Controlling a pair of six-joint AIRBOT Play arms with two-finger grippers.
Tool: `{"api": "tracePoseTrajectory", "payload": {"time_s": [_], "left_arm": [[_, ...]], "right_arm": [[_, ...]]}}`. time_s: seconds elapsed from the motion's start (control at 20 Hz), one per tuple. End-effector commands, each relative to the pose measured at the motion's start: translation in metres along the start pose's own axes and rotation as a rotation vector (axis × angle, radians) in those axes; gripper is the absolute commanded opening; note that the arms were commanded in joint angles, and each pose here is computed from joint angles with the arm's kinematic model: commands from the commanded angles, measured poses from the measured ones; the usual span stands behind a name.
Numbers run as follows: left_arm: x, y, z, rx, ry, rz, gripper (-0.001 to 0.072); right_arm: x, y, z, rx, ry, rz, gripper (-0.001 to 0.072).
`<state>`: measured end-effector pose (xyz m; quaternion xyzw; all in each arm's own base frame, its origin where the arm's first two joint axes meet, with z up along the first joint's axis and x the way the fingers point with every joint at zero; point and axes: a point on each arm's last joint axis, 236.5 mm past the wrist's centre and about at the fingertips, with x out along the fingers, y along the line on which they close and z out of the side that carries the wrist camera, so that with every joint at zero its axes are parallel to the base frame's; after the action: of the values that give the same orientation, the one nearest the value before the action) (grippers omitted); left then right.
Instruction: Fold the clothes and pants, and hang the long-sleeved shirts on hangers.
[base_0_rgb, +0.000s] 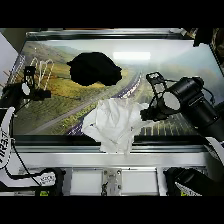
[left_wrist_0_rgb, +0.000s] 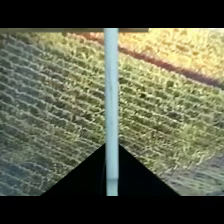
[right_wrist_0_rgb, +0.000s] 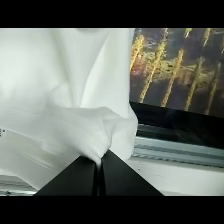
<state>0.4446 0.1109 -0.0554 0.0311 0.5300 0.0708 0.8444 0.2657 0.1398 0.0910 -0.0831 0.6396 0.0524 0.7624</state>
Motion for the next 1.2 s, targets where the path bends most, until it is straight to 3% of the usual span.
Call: {"api": "tracePoseTrajectory", "payload": {"time_s": [0.0, 0.7, 0.8, 0.85, 1.15], "left_arm": [[0.026, -0.001, -0.032, -0.007, 0.072, -0.008, 0.0015], [0.065, -0.009, -0.064, -0.002, 0.213, -0.032, 0.0020], [0.065, -0.009, -0.064, -0.012, 0.211, -0.031, 0.0466], [0.065, -0.009, -0.064, -0.016, 0.213, -0.031, 0.0500], [0.055, -0.006, -0.047, -0.023, 0.151, -0.022, 0.0500]], "right_arm": [[0.000, 0.000, 0.000, 0.000, 0.001, 0.000, 0.0016], [0.000, 0.000, 0.000, 0.000, 0.001, 0.000, 0.0016], [0.000, 0.000, 0.000, 0.000, 0.001, 0.000, 0.0016], [0.000, 0.000, 0.000, 0.000, 0.001, 0.000, 0.0016], [0.000, 0.000, 0.000, 0.000, 0.001, 0.000, 0.0016]]}}
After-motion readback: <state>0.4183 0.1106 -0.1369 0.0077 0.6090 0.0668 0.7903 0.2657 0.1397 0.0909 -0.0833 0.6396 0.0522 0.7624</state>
